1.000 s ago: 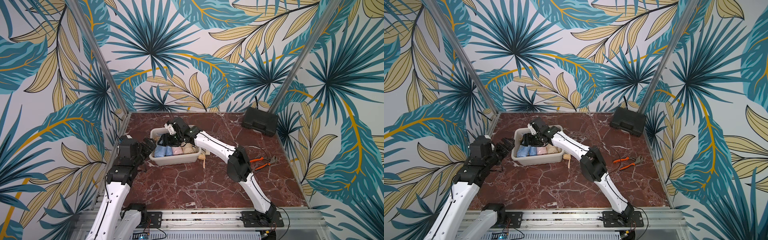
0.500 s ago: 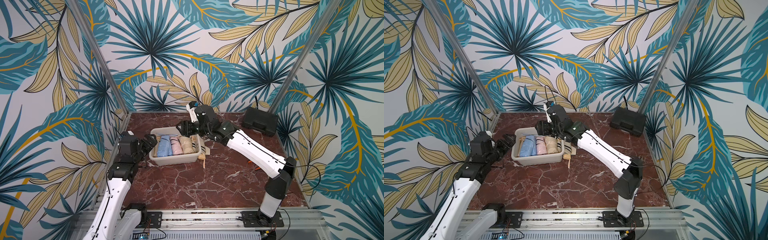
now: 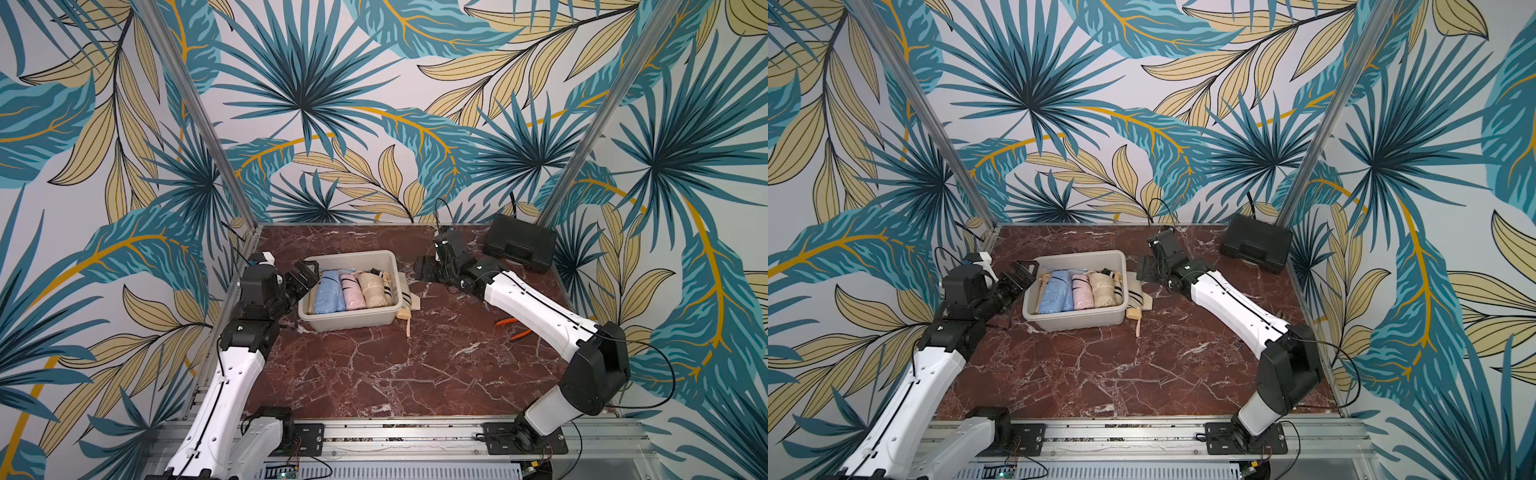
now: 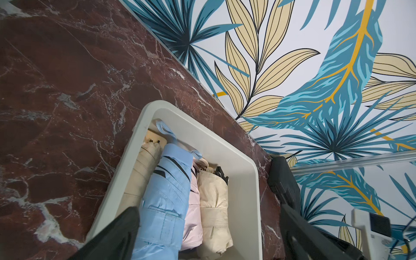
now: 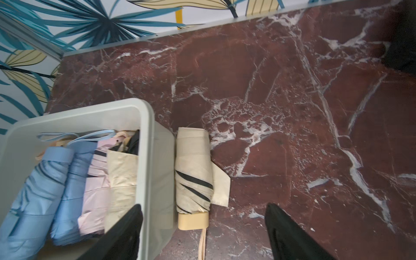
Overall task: Put the umbrella into the storage box
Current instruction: Pick up the umbrella from the center of the board.
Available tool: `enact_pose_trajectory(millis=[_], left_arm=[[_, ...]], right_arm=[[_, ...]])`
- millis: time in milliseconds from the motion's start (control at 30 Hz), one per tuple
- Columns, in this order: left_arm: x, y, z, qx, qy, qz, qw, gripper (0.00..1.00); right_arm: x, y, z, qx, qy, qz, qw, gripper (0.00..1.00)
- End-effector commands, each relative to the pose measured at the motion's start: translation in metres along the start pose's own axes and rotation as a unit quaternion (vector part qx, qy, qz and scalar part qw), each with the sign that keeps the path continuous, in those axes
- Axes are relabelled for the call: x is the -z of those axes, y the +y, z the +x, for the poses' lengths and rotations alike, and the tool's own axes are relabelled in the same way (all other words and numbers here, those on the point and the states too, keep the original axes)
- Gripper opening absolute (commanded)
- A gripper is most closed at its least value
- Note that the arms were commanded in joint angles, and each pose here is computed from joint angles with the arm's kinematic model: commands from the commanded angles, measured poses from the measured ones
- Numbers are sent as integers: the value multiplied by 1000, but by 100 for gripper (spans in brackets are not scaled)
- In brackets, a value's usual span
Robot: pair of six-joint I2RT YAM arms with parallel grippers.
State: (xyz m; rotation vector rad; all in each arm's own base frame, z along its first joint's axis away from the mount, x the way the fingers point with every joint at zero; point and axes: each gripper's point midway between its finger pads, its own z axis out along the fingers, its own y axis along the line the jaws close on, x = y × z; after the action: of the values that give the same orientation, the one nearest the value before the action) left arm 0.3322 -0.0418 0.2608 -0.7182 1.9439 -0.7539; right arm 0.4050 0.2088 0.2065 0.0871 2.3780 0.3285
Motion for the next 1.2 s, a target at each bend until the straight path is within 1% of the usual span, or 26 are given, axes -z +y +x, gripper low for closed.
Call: enact_pose_trajectory(millis=[0, 133, 233, 300, 367, 533, 733, 967, 1100, 1167], left_arm=[[-1, -16, -9, -18, -6, 30, 999, 100], [-4, -24, -9, -22, 8, 42, 999, 100], [-7, -30, -10, -26, 15, 48, 998, 100], [-8, -33, -12, -29, 16, 50, 998, 100], [-9, -40, -19, -33, 4, 63, 997, 100], [-15, -43, -20, -25, 6, 69, 997, 100], [-19, -43, -20, -18, 7, 72, 997, 99], [-20, -44, -20, -15, 7, 77, 997, 99], [-19, -45, -20, -14, 7, 79, 997, 99], [-19, -45, -21, -13, 5, 79, 997, 99]], right_arm=[[-22, -3, 10, -2, 31, -19, 999, 87], [-49, 4, 26, 21, 83, -39, 996, 87], [-66, 13, 37, 20, 118, -54, 991, 86], [-77, 18, 44, 19, 136, -64, 988, 86], [-86, 24, 51, 20, 154, -81, 984, 86], [-107, 27, 71, 21, 192, -93, 977, 86], [-124, 32, 88, 18, 221, -111, 969, 86], [-145, 33, 101, 7, 240, -112, 964, 84], [-154, 31, 104, 4, 243, -105, 964, 80], [-156, 24, 104, 5, 240, -85, 967, 76]])
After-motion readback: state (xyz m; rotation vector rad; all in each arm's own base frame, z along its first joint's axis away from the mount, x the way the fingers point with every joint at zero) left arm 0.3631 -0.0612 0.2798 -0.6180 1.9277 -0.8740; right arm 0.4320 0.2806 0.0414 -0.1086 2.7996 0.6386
